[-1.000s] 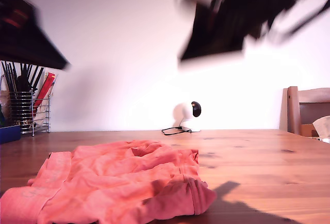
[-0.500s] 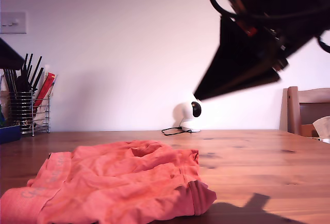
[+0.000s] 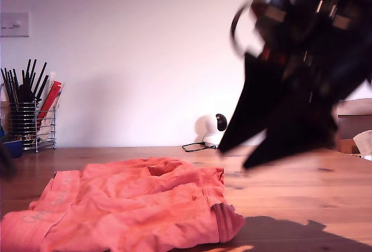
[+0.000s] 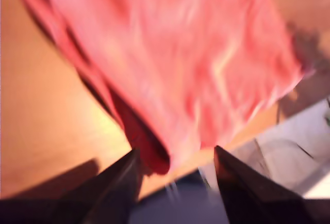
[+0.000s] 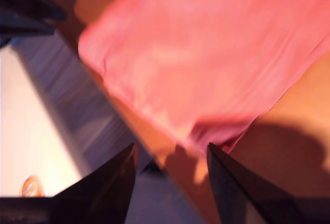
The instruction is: Fold the underwear in front of you. After folding it, place it to the left side.
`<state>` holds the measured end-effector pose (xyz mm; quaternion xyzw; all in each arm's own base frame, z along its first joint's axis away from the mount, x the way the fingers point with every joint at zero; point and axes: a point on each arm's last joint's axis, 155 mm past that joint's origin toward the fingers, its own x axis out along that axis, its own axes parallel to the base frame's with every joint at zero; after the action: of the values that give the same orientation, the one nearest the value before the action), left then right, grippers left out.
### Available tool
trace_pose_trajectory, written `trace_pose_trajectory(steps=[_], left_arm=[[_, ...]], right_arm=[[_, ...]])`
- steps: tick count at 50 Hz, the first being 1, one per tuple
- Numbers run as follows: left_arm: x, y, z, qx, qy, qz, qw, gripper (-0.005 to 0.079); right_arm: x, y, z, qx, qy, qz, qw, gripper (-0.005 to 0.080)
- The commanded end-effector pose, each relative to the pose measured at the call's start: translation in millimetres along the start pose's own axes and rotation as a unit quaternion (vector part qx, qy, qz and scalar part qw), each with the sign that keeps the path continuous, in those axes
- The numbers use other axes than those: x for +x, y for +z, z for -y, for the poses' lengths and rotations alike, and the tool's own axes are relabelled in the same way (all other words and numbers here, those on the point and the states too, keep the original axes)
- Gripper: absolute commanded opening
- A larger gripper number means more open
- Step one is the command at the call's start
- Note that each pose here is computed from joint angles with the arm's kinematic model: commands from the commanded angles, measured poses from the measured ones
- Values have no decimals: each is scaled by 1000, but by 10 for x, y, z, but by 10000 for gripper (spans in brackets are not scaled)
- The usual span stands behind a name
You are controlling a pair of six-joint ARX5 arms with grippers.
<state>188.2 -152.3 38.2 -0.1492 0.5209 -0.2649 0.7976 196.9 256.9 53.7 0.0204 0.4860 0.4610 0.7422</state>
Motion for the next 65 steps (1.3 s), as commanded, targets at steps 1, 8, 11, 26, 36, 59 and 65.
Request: trace_pose_trajectory(steps=[1, 8, 11, 26, 36, 59, 65], left_arm=[[53, -19, -1, -3, -6, -6, 1000, 416], [159, -82, -66, -22, 0, -29, 999, 415], [202, -144, -104, -32, 4, -46, 998, 415], [377, -250, -134, -71, -8, -83, 994, 416], [426, -345, -88, -106, -25, -109, 988, 415], [360, -614, -70, -158, -19, -164, 973, 415], [389, -545, -173, -154, 6, -145, 977, 415]], right_arm=[[29, -20, -5, 4, 8, -4, 1000, 389], [89, -54, 15, 13, 12, -12, 1000, 389], [92, -38, 18, 12, 12, -9, 1000, 389], [77, 27, 49, 10, 10, 4, 1000, 389], [63, 83, 78, 8, 8, 15, 1000, 388], [61, 124, 74, -1, 9, 23, 1000, 388], [61, 126, 66, -1, 11, 23, 1000, 388]])
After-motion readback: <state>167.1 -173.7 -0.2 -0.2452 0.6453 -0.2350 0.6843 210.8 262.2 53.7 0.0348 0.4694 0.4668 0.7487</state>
